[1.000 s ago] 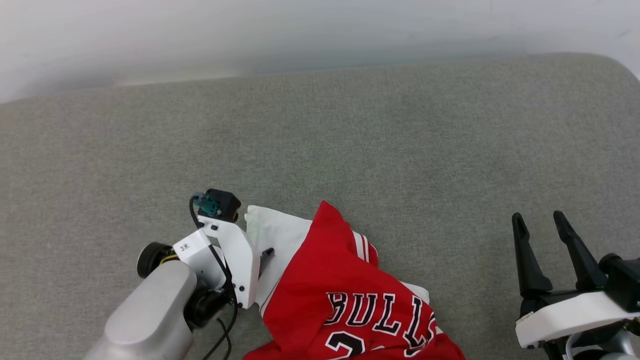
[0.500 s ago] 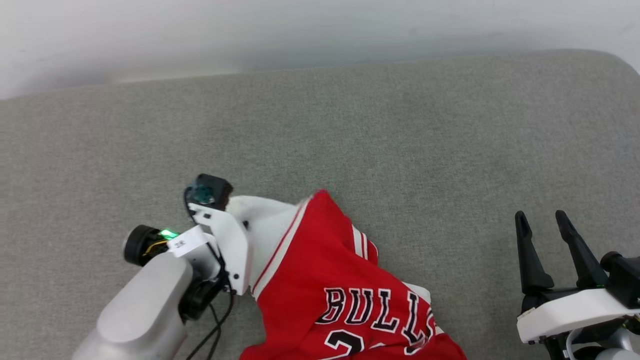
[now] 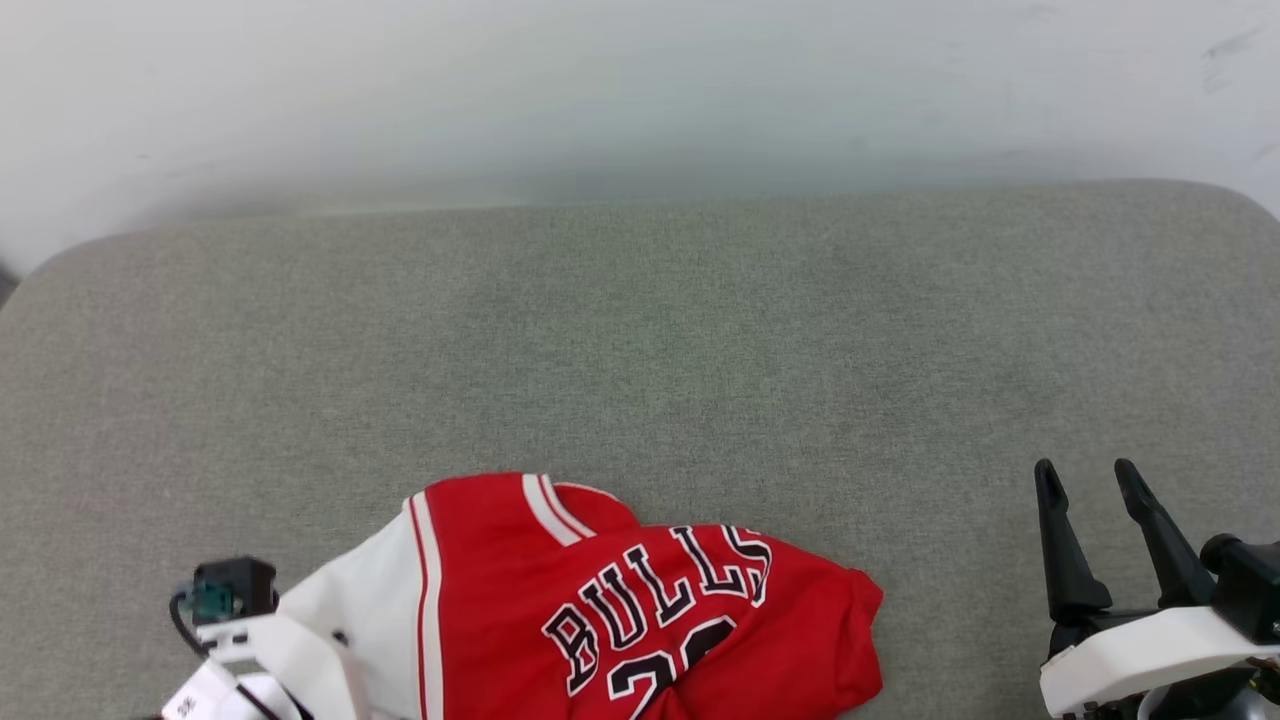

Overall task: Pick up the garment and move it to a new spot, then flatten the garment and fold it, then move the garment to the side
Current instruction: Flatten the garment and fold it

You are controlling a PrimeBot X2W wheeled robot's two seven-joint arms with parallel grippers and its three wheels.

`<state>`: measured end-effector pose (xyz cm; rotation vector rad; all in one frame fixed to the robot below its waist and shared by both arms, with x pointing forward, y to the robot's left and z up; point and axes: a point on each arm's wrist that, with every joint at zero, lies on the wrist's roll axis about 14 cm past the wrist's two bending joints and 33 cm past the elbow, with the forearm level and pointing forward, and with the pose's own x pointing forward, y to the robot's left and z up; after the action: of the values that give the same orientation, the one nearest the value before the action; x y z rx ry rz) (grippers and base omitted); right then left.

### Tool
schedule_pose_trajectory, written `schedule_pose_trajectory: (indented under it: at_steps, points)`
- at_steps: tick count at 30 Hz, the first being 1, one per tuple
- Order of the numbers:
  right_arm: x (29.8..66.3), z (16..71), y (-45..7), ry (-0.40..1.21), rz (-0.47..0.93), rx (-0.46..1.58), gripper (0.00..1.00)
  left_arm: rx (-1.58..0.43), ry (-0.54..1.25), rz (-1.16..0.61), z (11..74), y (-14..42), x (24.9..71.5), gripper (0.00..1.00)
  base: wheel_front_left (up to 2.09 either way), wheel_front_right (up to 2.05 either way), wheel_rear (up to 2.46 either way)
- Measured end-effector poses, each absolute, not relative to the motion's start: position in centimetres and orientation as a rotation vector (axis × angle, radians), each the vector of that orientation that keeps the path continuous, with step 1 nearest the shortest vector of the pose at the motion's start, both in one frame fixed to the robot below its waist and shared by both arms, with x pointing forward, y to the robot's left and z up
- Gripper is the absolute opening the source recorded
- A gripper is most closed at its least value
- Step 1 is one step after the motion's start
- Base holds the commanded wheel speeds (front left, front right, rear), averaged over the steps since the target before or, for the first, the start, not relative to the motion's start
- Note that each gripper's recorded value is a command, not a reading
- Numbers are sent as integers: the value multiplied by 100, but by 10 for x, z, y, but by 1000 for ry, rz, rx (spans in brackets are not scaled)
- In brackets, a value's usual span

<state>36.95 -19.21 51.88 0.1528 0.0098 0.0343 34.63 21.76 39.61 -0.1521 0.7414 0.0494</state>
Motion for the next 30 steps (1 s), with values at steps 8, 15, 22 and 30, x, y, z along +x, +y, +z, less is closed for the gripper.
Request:
schedule_pose_trajectory:
  at_steps: [8,15,22,30]
  points:
    - [356,526,-195,1,28,140,100,-198,631,31,409,203,333,100,0,0,0]
    - [346,534,-197,-13,26,129,100,-157,338,8,461,197,353,100,0,0,0]
    - [342,534,-207,-3,-1,145,100,-132,94,-42,508,182,365,100,0,0,0]
    - [343,508,-196,142,30,156,100,-133,-59,-56,543,170,362,100,0,0,0]
